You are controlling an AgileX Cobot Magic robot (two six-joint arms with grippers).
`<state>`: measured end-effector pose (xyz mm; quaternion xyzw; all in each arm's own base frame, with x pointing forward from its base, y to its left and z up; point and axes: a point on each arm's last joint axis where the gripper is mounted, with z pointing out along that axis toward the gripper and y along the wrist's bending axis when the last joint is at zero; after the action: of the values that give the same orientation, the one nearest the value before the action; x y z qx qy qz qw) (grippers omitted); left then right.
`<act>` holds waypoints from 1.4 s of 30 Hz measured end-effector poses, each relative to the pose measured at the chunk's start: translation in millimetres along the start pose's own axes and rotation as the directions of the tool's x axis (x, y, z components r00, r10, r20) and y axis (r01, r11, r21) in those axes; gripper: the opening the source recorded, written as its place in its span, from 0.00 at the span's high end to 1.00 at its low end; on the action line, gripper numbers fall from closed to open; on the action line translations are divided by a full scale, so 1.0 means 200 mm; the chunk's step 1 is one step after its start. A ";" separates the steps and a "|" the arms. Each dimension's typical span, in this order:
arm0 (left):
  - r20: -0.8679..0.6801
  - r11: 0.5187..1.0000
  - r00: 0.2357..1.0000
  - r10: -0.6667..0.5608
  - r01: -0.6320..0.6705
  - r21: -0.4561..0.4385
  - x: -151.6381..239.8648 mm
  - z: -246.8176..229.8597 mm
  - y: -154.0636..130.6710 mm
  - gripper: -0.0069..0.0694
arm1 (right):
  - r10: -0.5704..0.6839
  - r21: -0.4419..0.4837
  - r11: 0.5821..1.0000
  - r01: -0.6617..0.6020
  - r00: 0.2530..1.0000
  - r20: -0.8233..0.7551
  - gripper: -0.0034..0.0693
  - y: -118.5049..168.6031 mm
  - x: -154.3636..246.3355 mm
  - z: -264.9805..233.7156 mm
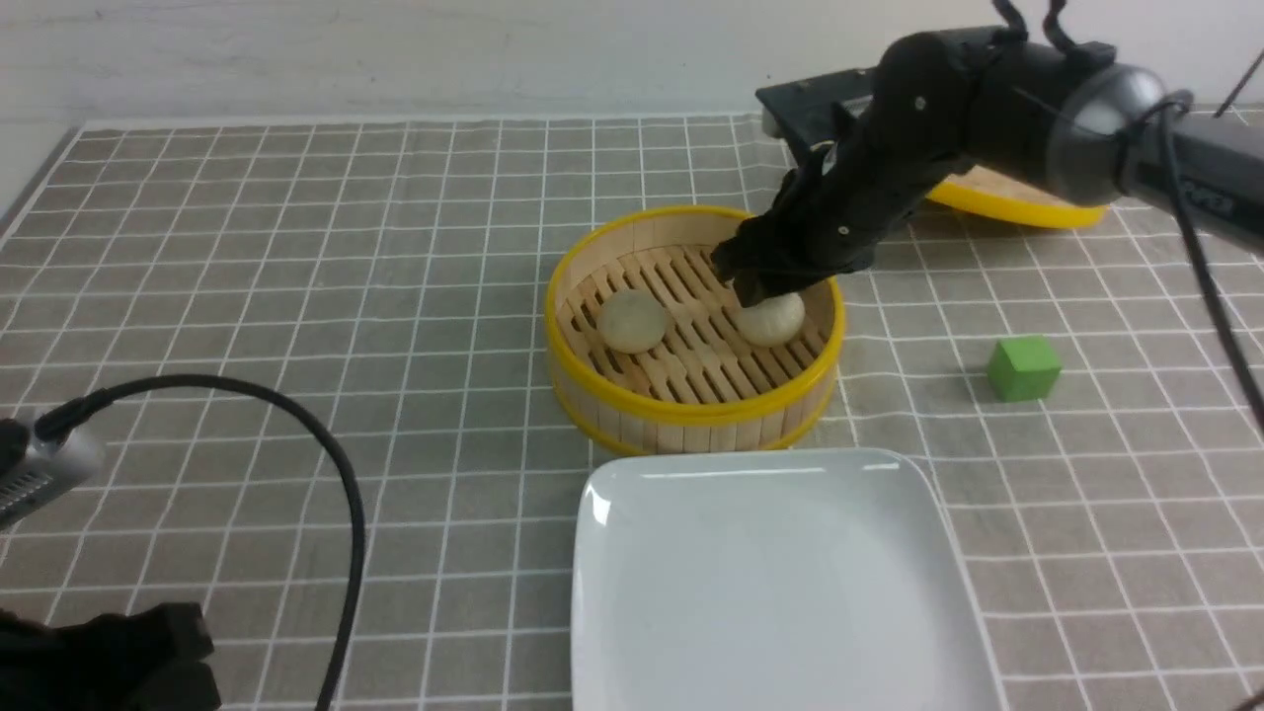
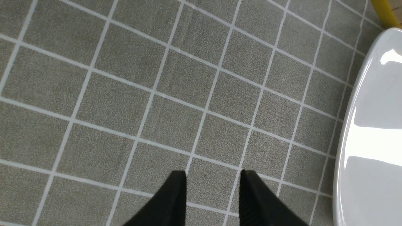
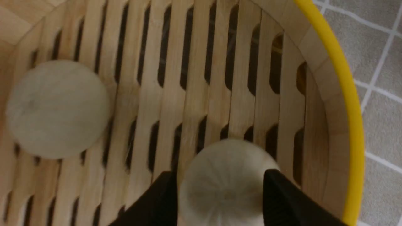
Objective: Put the steamed buns into the plate on the grey tablecloth.
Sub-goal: 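Reach toward a bun in the bamboo steamer with the right gripper, then move the steamed bun from the bamboo steamer onto the white plate with the right gripper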
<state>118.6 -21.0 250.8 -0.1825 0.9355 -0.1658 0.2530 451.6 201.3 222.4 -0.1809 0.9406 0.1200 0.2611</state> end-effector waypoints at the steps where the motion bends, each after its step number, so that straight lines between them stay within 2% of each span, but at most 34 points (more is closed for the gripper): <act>1: 0.000 1.000 1.000 0.000 0.000 0.000 0.00 0.00 0.00 0.56 | -0.005 0.004 1.000 0.005 1.000 -0.025 0.46 -0.01 0.00 0.05; 3: 0.000 1.000 1.000 0.001 -0.001 -0.001 0.00 0.00 0.00 0.56 | -0.009 0.006 1.000 0.010 0.999 -0.048 0.52 -0.01 0.00 0.08; 6: 0.002 1.000 1.000 0.006 -0.006 -0.007 0.00 0.00 0.00 0.56 | -0.027 0.016 0.999 0.028 0.998 -0.055 0.76 -0.01 -0.03 0.06; 7: 0.002 1.000 1.000 0.006 -0.006 -0.007 0.00 0.00 0.00 0.56 | -0.030 0.017 0.999 0.031 0.998 -0.056 0.78 -0.01 -0.03 0.05; 8: 0.002 1.000 1.000 0.007 -0.007 -0.008 0.00 0.00 0.00 0.56 | -0.039 0.018 0.999 0.040 0.997 -0.068 0.88 -0.01 -0.04 0.02; 9: 0.002 1.000 1.000 0.007 -0.007 -0.008 0.00 0.00 0.00 0.56 | -0.044 0.015 0.999 0.045 0.996 -0.079 0.92 0.00 -0.05 -0.01; 13: 0.001 1.000 1.000 0.007 -0.007 -0.008 0.00 0.00 0.00 0.56 | -0.067 -0.008 0.998 0.066 0.992 -0.105 0.92 0.04 -0.09 -0.23; 15: -0.014 1.000 1.000 0.009 -0.009 -0.015 0.01 0.00 0.01 0.56 | -0.108 -0.027 0.994 0.106 0.991 -0.081 0.92 0.08 -0.12 -0.50; 19: -0.037 0.999 0.999 0.014 -0.015 -0.028 0.02 0.00 0.01 0.56 | -0.117 -0.034 0.993 0.117 0.993 0.003 0.92 0.13 -0.09 -0.86; 22: -0.036 0.999 0.999 0.019 -0.020 -0.034 0.02 0.00 0.02 0.56 | -0.102 -0.061 0.993 0.099 0.994 -0.040 0.92 0.16 0.02 -0.91; 25: -0.034 0.999 0.999 0.024 -0.026 -0.040 0.02 0.00 0.02 0.56 | -0.095 -0.111 0.991 0.074 0.975 -0.200 0.92 0.23 0.26 -0.85; 28: -0.033 0.999 0.999 0.028 -0.030 -0.044 0.01 0.00 0.02 0.56 | -0.101 -0.129 0.990 0.064 0.948 -0.302 0.91 0.30 0.52 -0.64; 33: -0.031 0.998 0.999 0.037 -0.038 -0.054 0.01 0.00 0.03 0.56 | -0.113 -0.093 0.992 0.090 0.952 -0.285 0.86 0.32 0.79 -0.36; 35: -0.031 0.998 0.999 0.037 -0.039 -0.055 0.01 0.00 0.03 0.56 | -0.103 -0.084 0.993 0.083 0.955 -0.280 0.78 0.31 0.84 -0.31; 37: -0.031 0.998 0.999 0.037 -0.039 -0.055 0.01 0.00 0.03 0.56 | -0.090 -0.086 0.994 0.068 0.956 -0.278 0.67 0.31 0.85 -0.30; 38: -0.031 0.998 0.999 0.037 -0.039 -0.055 0.01 0.00 0.03 0.56 | -0.089 -0.087 0.994 0.067 0.957 -0.277 0.65 0.31 0.85 -0.30; 39: -0.031 0.998 0.999 0.037 -0.039 -0.055 0.01 0.00 0.03 0.56 | -0.080 -0.094 0.994 0.056 0.958 -0.277 0.56 0.32 0.84 -0.31; 41: -0.032 0.998 0.999 0.037 -0.039 -0.056 0.01 0.00 0.03 0.56 | -0.079 -0.106 0.993 0.050 0.955 -0.287 0.43 0.33 0.81 -0.34; 42: -0.030 0.998 0.999 0.038 -0.040 -0.056 0.01 0.00 0.03 0.56 | -0.080 -0.110 0.993 0.050 0.954 -0.288 0.41 0.33 0.80 -0.35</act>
<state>115.6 -17.4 247.7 -0.1689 0.9468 -0.1368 0.2374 266.4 195.5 204.1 -0.2405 0.9550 0.1307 0.1139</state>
